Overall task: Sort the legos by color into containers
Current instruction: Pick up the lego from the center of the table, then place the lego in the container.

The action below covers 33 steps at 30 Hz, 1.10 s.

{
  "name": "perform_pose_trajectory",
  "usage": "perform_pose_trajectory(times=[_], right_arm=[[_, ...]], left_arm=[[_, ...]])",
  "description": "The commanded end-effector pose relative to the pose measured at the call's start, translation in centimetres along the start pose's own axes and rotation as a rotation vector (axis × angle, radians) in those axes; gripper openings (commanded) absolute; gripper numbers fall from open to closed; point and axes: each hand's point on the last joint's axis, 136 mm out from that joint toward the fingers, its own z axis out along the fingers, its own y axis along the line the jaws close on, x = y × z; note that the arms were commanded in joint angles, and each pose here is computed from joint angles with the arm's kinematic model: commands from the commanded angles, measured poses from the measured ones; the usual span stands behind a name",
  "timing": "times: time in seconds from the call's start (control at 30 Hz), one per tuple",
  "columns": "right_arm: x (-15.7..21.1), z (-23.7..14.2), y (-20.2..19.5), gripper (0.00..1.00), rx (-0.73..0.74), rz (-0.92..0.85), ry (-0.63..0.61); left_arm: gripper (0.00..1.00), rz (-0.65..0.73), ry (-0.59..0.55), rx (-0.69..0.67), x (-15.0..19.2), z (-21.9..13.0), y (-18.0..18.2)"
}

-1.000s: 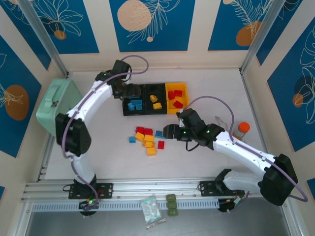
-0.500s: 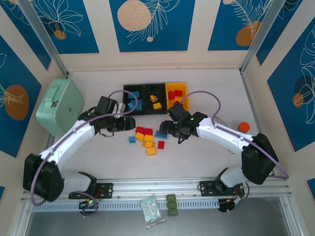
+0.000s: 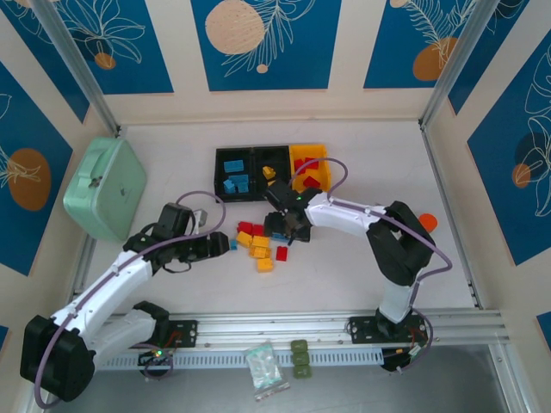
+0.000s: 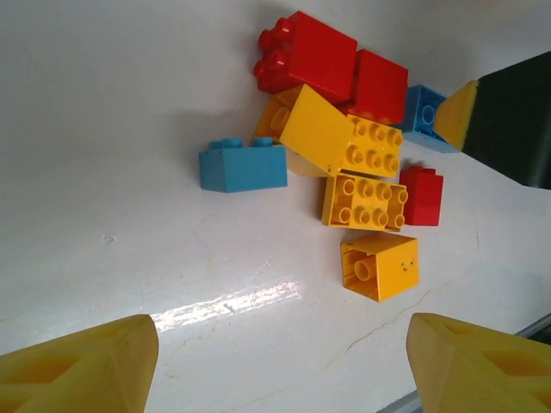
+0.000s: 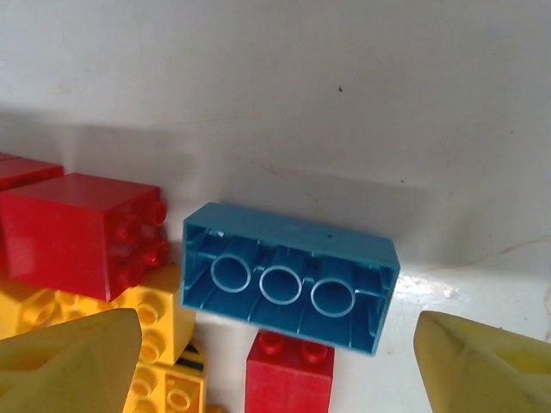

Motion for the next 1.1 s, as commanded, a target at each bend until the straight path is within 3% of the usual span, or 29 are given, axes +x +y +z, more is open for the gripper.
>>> perform_pose_trajectory(times=[0.0, 0.23, 0.43, 0.8, 1.07], right_arm=[[-0.4, 0.4, -0.3, 0.83, 0.043, 0.026, -0.004], [-0.4, 2.1, -0.9, 0.78, 0.068, 0.033, 0.017], [-0.8, 1.5, -0.8, 0.63, 0.070, 0.015, -0.002], [-3.3, -3.5, 1.9, 0.61, 0.005, -0.081, -0.098], [-8.2, -5.0, 6.3, 0.61, -0.058, -0.164, -0.155]], left_arm=[[0.76, -0.001, 0.000, 0.031, 0.2, 0.1, -0.5], [0.76, -0.010, 0.001, 0.028, 0.2, 0.4, -0.3], [0.75, -0.025, 0.007, 0.034, 0.2, 0.7, -0.4], [0.76, -0.118, -0.038, -0.010, 0.2, 0.5, 0.9], [0.76, -0.155, -0.030, -0.036, 1.2, 0.0, 1.7]])
